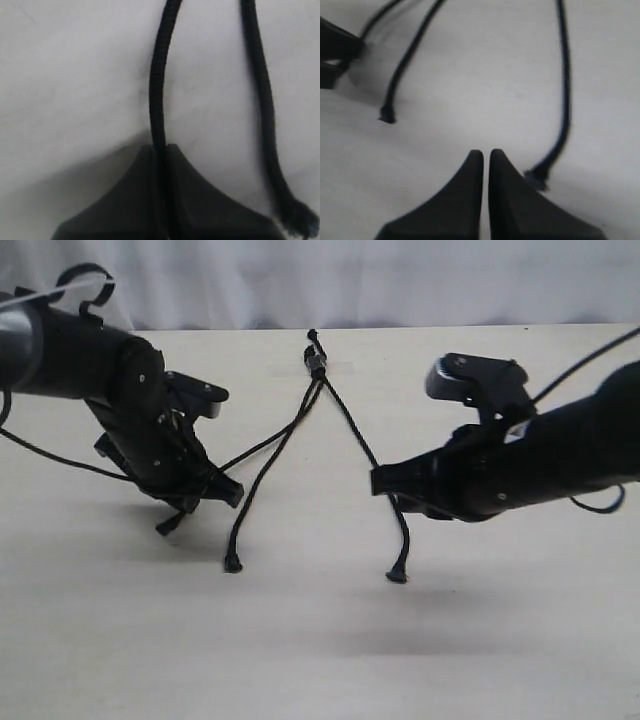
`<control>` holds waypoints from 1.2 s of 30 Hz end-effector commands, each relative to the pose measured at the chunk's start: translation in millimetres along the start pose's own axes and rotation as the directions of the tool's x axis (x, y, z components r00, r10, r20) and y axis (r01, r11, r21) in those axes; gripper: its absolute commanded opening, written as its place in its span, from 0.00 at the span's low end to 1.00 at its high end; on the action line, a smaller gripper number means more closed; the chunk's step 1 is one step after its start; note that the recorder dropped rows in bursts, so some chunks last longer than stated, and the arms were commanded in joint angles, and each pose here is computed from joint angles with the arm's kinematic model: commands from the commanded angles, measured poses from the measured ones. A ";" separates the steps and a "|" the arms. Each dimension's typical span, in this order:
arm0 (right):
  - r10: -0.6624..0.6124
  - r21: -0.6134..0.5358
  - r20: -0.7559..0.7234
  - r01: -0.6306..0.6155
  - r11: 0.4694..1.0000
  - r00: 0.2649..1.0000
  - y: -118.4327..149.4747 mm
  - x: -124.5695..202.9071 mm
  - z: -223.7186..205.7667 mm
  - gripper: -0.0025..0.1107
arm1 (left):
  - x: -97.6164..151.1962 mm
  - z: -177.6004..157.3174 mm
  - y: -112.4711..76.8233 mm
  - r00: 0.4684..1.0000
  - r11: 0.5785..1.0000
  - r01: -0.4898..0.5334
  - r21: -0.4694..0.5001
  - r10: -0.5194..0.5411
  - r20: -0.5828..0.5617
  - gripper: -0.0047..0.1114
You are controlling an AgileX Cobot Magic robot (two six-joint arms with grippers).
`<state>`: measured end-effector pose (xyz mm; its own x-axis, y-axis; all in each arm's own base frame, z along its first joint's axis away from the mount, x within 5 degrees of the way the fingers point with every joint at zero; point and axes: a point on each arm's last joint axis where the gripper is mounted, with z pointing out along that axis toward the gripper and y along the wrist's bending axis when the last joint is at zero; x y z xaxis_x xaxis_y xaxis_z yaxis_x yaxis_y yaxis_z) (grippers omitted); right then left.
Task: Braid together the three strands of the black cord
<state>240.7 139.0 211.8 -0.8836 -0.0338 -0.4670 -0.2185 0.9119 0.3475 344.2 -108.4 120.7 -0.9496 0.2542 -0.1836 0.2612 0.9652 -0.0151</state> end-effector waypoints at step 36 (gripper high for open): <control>-0.302 0.118 -0.368 0.366 0.923 0.880 91.2 -34.5 133.8 0.44 | 28.4 -160.2 83.2 0.877 0.936 0.295 0.190 -0.345 0.336 0.47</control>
<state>298.9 272.0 165.0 -0.8494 -0.4386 -0.2935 -0.4840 0.8691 0.1018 319.2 -10.8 267.9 -0.8612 -0.1421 -0.4880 -0.0124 0.9657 -0.2594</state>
